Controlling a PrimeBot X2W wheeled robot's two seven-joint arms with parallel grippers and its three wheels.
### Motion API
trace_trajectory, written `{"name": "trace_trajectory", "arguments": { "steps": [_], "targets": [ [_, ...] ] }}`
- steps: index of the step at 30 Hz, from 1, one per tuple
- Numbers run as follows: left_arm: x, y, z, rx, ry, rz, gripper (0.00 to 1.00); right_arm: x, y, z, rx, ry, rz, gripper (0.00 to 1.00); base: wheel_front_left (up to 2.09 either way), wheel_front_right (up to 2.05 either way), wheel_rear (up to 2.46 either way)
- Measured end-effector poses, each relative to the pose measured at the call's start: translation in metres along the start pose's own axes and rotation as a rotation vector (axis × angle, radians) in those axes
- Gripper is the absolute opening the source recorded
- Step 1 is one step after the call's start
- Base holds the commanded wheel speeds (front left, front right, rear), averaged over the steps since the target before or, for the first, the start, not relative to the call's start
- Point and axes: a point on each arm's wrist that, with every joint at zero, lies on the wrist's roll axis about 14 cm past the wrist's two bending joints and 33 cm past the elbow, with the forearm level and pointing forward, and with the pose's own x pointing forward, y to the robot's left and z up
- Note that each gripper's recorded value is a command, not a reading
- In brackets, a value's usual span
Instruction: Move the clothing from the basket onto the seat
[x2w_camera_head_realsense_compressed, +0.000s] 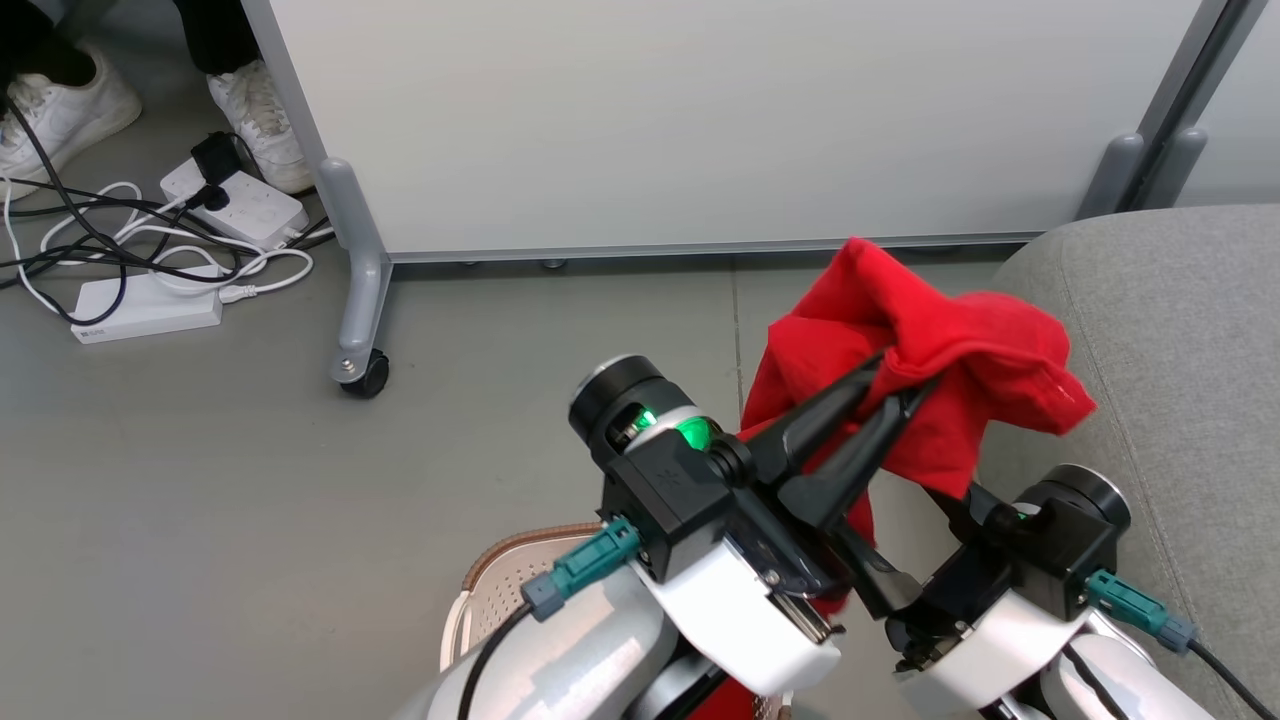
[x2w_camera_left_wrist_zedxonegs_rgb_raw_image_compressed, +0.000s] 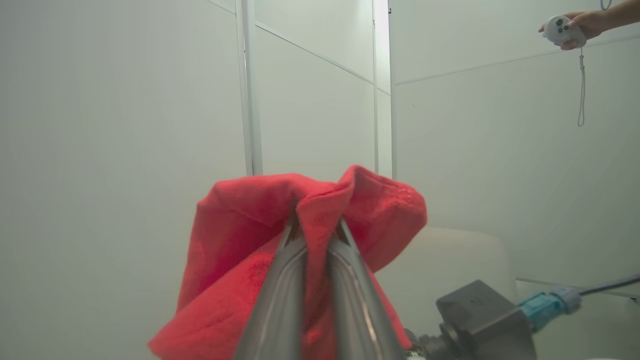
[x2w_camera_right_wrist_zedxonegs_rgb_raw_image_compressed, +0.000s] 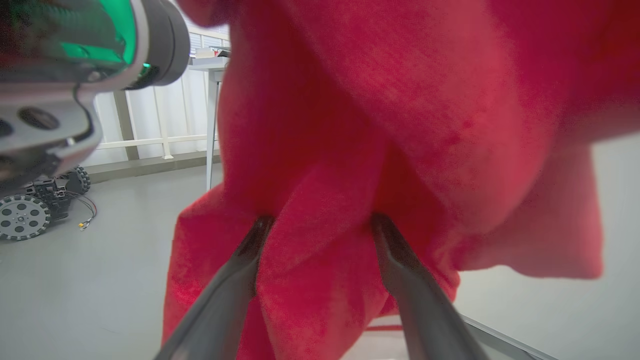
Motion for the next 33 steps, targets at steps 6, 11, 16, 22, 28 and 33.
{"name": "trace_trajectory", "arguments": {
  "steps": [6, 11, 16, 22, 28, 33],
  "targets": [
    [-0.002, -0.010, -0.004, -0.017, 0.016, -0.020, 0.00, 0.007, 0.005, -0.005, 0.009, 0.011, 0.010, 1.00, 0.00, 0.00, 0.00],
    [-0.004, -0.013, -0.003, -0.019, 0.018, -0.022, 0.00, 0.009, 0.008, -0.017, 0.022, 0.046, 0.019, 0.00, 0.00, 0.00, 0.00],
    [-0.004, -0.009, -0.003, -0.016, 0.016, -0.007, 0.00, 0.015, 0.005, -0.012, 0.048, 0.023, 0.001, 0.00, 0.00, 0.00, 0.00],
    [-0.004, 0.005, 0.001, 0.001, 0.004, 0.040, 0.00, 0.016, -0.005, -0.007, 0.050, 0.001, -0.030, 0.00, 0.00, 0.00, 0.00],
    [-0.007, 0.024, -0.003, 0.034, 0.016, 0.097, 0.00, 0.014, -0.020, 0.001, 0.068, -0.030, -0.092, 0.00, 0.00, 0.00, 0.00],
    [-0.013, 0.036, -0.010, 0.086, 0.040, 0.134, 0.00, 0.010, -0.033, 0.012, 0.074, -0.073, -0.150, 0.00, 0.00, 0.00, 0.00]
  ]
}}
